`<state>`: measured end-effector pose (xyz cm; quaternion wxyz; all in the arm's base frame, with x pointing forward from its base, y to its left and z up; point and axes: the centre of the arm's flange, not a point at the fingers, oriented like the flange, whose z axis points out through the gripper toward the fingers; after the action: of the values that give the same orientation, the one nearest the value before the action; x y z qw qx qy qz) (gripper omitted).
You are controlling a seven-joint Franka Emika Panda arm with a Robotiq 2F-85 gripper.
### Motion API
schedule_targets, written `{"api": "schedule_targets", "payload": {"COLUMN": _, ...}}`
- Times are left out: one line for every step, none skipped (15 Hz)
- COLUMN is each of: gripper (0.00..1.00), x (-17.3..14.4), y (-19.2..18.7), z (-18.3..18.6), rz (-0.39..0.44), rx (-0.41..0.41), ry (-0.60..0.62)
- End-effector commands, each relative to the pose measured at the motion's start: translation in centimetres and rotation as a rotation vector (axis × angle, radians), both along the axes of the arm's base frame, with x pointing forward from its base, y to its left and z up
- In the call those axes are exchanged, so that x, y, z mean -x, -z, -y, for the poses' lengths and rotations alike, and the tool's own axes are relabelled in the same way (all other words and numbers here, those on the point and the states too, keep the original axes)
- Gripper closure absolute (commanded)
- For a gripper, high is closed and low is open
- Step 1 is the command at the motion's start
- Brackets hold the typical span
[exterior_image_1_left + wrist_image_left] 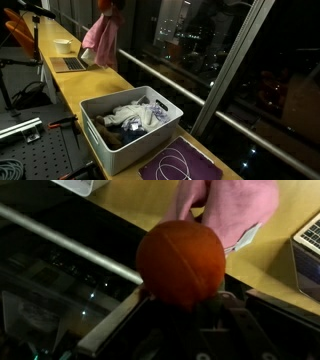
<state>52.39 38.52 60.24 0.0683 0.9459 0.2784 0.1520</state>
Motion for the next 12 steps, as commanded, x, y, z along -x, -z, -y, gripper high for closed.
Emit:
{"api": "schedule_targets", "payload": {"gripper": 0.95, "x": -1.7, "y": 5.0, "z": 2.0, "rz": -0.071, "rx": -0.007, "ry": 0.036}}
{"api": "schedule_targets", "payload": {"gripper": 0.95, "x": -2.0, "y": 6.6, "z": 2.4, "rz": -0.094, "rx": -0.007, "ry": 0.047}}
{"api": "schedule_targets", "payload": {"gripper": 0.95, "x": -2.2, "y": 7.7, "z": 3.0, "rz": -0.113, "rx": -0.009, "ry": 0.055}}
{"api": "schedule_targets", "payload": {"gripper": 0.95, "x": -2.4, "y": 9.2, "z": 3.4, "rz": -0.135, "rx": -0.01, "ry": 0.067}}
{"api": "schedule_targets", "payload": {"gripper": 0.95, "x": -2.6, "y": 10.2, "z": 3.8, "rz": -0.155, "rx": -0.011, "ry": 0.079}}
{"api": "schedule_targets", "payload": {"gripper": 0.95, "x": -2.6, "y": 11.4, "z": 4.5, "rz": -0.171, "rx": -0.013, "ry": 0.09}}
{"api": "schedule_targets", "payload": {"gripper": 0.95, "x": -2.5, "y": 12.3, "z": 5.0, "rz": -0.185, "rx": -0.016, "ry": 0.1}}
{"api": "schedule_targets", "payload": {"gripper": 0.94, "x": -2.5, "y": 13.3, "z": 5.6, "rz": -0.194, "rx": -0.019, "ry": 0.112}}
{"api": "schedule_targets", "payload": {"gripper": 0.55, "x": -2.3, "y": 13.8, "z": 6.0, "rz": -0.202, "rx": -0.021, "ry": 0.119}}
{"api": "schedule_targets", "payload": {"gripper": 0.54, "x": -2.2, "y": 14.3, "z": 6.4, "rz": -0.199, "rx": -0.021, "ry": 0.124}}
{"api": "schedule_targets", "payload": {"gripper": 0.47, "x": -2.1, "y": 14.6, "z": 6.9, "rz": -0.2, "rx": -0.026, "ry": 0.13}}
{"api": "schedule_targets", "payload": {"gripper": 0.41, "x": -1.9, "y": 14.9, "z": 7.6, "rz": -0.199, "rx": -0.03, "ry": 0.137}}
